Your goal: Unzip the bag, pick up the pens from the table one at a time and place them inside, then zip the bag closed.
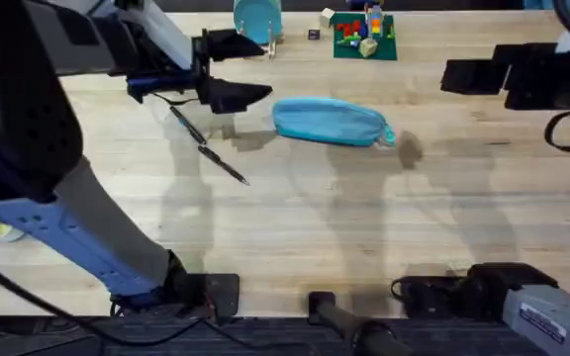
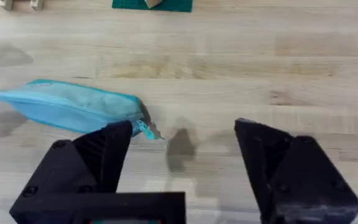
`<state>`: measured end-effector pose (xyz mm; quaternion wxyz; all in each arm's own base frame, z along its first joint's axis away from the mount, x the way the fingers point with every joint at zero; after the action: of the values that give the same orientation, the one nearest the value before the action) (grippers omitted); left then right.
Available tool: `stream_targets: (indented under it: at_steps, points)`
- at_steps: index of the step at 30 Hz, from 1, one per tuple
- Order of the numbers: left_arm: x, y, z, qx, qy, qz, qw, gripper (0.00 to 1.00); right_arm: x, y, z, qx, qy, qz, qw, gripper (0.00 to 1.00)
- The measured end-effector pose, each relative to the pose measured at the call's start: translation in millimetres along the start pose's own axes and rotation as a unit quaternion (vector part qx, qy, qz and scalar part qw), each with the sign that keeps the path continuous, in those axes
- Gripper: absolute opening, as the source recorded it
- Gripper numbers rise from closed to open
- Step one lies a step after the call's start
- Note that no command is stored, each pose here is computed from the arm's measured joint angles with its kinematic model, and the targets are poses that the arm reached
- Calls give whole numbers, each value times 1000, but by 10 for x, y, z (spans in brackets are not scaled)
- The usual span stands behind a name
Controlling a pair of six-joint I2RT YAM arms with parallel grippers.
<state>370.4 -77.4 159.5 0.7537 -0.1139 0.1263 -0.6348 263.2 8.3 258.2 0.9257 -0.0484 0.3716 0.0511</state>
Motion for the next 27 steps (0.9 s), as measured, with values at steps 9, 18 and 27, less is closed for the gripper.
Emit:
stream_targets:
  at_steps: [9,18,27]
  points:
    - [54,126,-309,-47,3,-7,999,990,0,0,1,0,0,0,1000,997]
    - [239,135,-558,-72,15,-31,997,991,-1,0,0,0,0,0,1000,996]
    - [435,71,-636,-47,46,-46,997,992,-1,0,0,0,0,0,1000,996]
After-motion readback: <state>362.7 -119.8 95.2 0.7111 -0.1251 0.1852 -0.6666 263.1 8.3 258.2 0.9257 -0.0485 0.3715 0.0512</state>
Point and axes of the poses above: each hand's point on the last joint's axis, 136 mm out from that joint toward the fingers, its own x axis out along the fingers, its own y axis along the line the jaws close on, z = x × y, the point moved 4 cm from there along -x, back along the fingers, and after that the axes turned 10 degrees about -x, right-handed, at the moved point
